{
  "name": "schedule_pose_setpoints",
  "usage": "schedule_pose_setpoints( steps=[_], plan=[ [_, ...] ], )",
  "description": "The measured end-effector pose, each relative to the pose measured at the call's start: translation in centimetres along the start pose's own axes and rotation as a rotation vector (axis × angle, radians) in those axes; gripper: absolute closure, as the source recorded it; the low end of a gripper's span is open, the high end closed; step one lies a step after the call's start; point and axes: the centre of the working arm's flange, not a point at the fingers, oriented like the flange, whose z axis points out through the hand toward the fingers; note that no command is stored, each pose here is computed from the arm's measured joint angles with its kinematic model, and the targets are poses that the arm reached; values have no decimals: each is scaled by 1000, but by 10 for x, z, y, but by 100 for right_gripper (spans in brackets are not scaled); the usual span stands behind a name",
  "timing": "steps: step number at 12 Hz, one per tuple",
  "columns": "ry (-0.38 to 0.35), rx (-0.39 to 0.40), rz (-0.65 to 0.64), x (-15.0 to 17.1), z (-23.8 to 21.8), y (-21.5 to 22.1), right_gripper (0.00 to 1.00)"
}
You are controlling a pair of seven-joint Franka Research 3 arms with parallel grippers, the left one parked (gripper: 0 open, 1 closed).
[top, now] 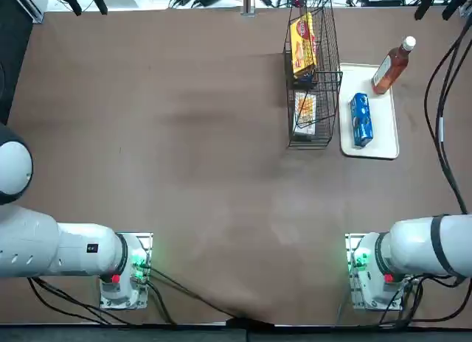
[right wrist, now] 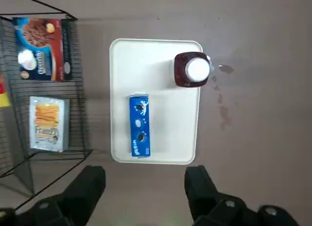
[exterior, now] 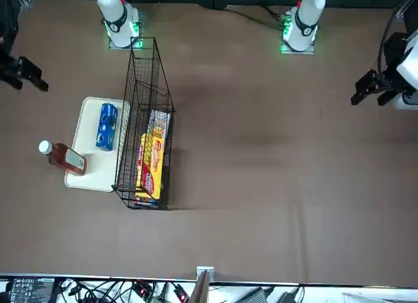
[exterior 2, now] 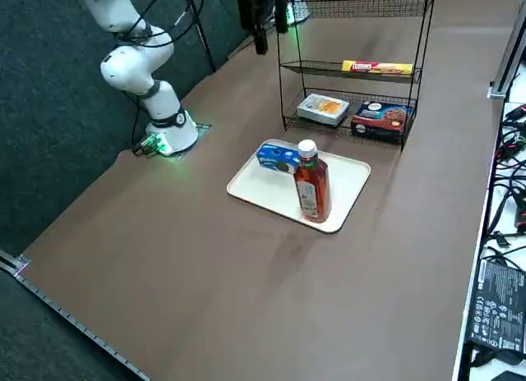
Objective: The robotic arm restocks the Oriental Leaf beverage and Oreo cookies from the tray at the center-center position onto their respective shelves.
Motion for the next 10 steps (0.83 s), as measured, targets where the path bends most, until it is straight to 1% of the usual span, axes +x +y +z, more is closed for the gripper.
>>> schedule_pose_setpoints(
  steps=[2, 5, 7, 10],
  plan=[
    [-11, -15, -26, 24, 23, 12, 0],
    [13, -29, -90, 59, 59, 38, 0],
    [17, -33, -131, 76, 83, 52, 0],
    [26, -37, -135, 93, 111, 63, 0]
  ],
)
